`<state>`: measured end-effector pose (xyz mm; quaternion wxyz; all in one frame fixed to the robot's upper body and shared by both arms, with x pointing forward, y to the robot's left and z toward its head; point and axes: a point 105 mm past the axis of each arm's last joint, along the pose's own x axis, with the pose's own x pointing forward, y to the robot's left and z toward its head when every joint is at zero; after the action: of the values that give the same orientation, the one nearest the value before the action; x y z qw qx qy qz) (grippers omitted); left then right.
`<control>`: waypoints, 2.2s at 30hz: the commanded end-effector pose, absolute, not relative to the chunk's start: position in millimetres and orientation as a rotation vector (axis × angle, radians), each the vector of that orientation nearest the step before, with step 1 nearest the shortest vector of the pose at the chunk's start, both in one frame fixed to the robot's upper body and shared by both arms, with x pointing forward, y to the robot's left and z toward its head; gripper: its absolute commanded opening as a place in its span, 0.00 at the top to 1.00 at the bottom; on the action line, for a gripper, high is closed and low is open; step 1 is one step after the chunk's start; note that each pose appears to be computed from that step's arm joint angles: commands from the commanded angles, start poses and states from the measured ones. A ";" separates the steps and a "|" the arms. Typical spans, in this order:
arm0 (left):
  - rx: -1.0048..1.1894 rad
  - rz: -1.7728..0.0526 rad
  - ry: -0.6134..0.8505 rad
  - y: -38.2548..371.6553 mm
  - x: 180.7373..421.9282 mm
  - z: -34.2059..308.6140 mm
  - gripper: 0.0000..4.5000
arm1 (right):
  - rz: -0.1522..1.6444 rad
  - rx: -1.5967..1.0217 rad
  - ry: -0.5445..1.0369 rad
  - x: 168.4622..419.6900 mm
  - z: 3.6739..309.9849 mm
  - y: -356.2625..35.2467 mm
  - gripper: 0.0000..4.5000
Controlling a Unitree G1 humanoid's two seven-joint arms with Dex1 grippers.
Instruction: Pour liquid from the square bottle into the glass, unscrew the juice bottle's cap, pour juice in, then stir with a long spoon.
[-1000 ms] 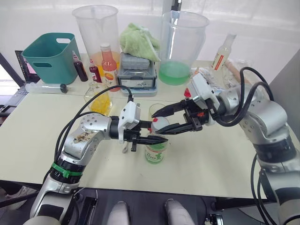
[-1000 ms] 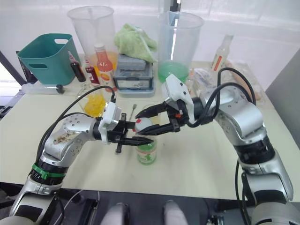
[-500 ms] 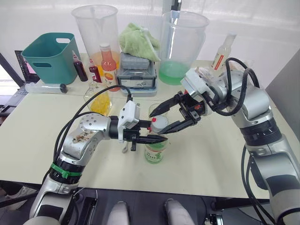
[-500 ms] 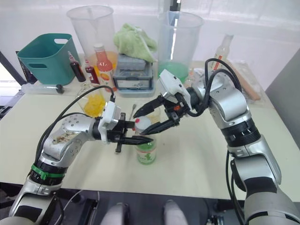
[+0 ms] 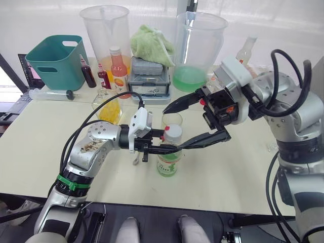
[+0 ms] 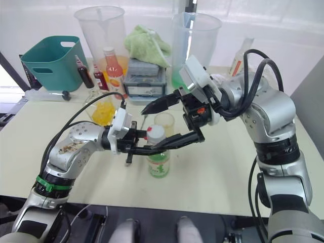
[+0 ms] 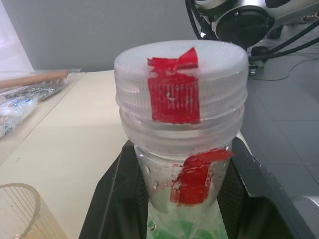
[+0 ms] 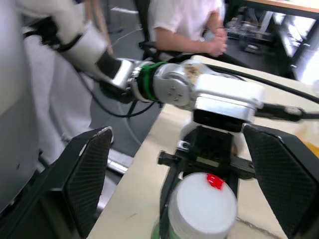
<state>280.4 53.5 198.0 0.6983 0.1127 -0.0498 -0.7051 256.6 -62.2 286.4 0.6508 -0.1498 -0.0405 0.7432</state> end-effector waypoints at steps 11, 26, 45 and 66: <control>0.268 -1.606 -0.026 48.9 287.6 177.9 0.69 | 1.269 -0.261 -0.051 241.7 267.7 -64.4 0.02; 0.277 -1.611 -0.027 48.0 288.8 177.4 0.69 | 1.213 -0.217 -0.033 245.5 258.9 -61.6 0.50; 0.288 -1.544 -0.017 58.8 286.8 177.8 0.69 | 1.659 -0.545 -0.049 259.9 249.4 -60.0 0.63; 0.283 -1.530 -0.009 59.0 285.3 175.6 0.69 | 1.651 -0.419 -0.132 267.2 319.1 -76.4 0.63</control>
<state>278.4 54.9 197.1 0.6988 0.1204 -0.0520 -0.7032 270.2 -67.1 302.3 0.6382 -0.1853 -0.0368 0.7463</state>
